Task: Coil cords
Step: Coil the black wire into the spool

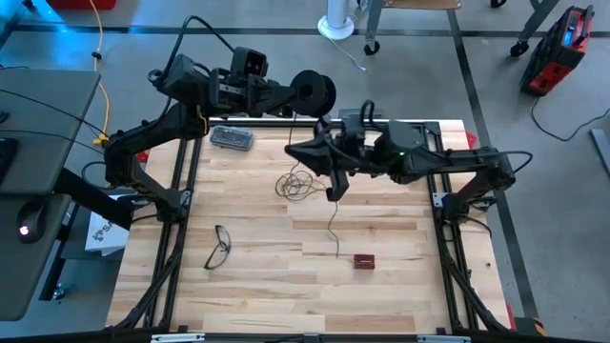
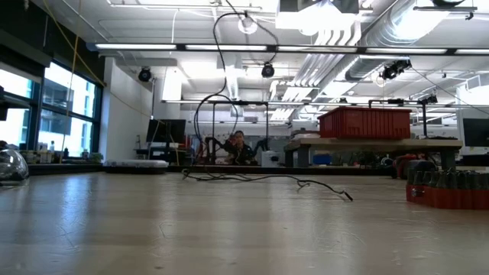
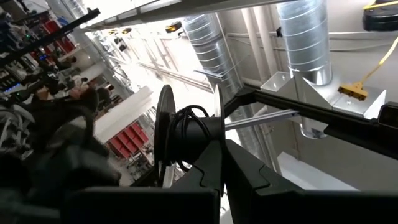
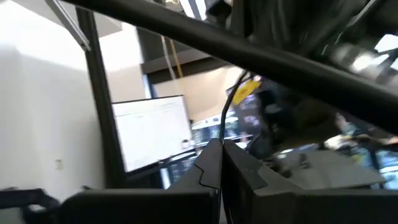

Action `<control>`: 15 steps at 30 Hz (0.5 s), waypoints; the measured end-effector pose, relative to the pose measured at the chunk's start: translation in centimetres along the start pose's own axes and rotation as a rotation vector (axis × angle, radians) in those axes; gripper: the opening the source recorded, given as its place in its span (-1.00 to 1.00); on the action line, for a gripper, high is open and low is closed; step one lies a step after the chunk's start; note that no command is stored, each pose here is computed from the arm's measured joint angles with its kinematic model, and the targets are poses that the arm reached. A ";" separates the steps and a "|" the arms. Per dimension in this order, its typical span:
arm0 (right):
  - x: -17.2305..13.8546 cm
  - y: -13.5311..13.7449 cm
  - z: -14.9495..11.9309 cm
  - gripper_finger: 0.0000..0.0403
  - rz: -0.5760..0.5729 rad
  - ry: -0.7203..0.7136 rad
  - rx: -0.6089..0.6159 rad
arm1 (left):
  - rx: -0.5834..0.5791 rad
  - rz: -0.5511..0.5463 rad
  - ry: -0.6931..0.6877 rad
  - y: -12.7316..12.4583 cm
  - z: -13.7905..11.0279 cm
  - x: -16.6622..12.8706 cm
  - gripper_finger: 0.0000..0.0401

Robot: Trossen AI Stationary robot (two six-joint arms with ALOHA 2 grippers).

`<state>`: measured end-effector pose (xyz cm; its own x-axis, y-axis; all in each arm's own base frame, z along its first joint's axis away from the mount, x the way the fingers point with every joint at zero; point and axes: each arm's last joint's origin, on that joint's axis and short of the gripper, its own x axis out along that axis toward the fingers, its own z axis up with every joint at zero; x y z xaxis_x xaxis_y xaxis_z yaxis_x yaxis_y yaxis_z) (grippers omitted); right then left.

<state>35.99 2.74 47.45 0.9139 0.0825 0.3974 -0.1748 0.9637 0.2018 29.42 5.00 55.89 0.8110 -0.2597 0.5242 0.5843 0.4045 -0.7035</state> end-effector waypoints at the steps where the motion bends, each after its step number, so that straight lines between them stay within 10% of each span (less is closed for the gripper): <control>1: 0.2 0.0 -0.4 -1.00 0.017 0.006 0.019 | 0.000 -0.001 0.000 0.1 0.0 0.1 -1.00; 15: -0.7 1.4 0.1 -1.00 0.065 0.106 0.023 | 0.149 0.099 -0.013 -0.4 2.9 -2.5 -1.00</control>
<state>35.06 4.02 47.49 0.9338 0.1724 0.3134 -0.2423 0.9494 0.1996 27.01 8.04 56.28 0.8633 -0.2008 0.4630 0.4899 0.5536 -0.6735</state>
